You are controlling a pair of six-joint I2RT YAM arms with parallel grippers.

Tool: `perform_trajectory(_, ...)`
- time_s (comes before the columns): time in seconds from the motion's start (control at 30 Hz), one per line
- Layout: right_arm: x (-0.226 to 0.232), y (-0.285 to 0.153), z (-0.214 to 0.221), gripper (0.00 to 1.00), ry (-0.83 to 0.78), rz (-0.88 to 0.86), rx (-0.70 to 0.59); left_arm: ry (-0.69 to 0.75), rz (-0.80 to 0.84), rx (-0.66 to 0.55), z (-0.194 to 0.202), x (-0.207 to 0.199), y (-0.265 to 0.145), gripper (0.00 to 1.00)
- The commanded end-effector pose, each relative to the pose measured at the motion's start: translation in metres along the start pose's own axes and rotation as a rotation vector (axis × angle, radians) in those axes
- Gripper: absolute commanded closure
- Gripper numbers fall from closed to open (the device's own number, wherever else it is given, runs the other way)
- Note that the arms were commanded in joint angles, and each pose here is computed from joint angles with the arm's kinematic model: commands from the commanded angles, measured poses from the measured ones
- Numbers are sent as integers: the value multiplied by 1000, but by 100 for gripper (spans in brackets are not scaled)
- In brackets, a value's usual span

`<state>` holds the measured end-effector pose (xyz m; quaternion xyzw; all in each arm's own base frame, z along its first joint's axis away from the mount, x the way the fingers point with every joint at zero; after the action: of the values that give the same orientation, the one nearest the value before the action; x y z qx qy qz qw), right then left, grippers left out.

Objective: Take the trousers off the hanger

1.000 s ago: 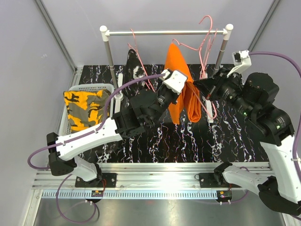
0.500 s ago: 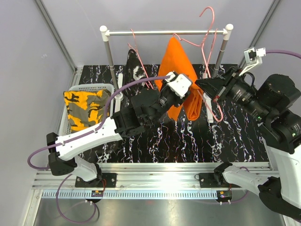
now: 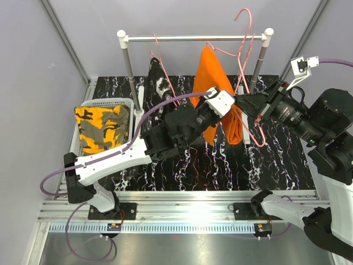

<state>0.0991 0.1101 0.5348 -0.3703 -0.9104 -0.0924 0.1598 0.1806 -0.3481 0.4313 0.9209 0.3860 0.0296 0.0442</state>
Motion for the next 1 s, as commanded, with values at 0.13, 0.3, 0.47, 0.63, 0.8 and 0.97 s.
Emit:
perform_trajectory(0.13, 33, -36, -44, 100, -107, -200, -294, -89, -145, -164, -34, 13, 2, 100)
perform_trajectory(0.3, 0, -13, -15, 100, -114, 23, -192, -193, -249, -272, -69, 30, -19, 100)
perform_trajectory(0.47, -46, 17, 38, 100, -125, 273, -37, -228, -280, -336, -106, 43, -38, 100)
perform_trajectory(0.63, -65, 25, 77, 100, -103, 322, 60, -239, -309, -394, -143, 56, -57, 100)
perform_trajectory(0.8, -70, 22, 101, 100, -74, 308, 103, -253, -349, -440, -173, 68, -74, 100)
perform_trajectory(0.97, -78, 17, 120, 100, -90, 332, 142, -229, -438, -477, -201, 86, -96, 100)
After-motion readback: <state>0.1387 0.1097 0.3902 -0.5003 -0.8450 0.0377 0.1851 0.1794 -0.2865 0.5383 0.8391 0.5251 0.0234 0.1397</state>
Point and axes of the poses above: each gripper's point midway between its finger pads, its own y axis out along the fingers, its own x axis along the line the jaws close on, z = x × y, the point moved 10 cm from there along -y, back along the fingers, and after that the axes turned 15 degrees about -y, right-handed, at the moved point
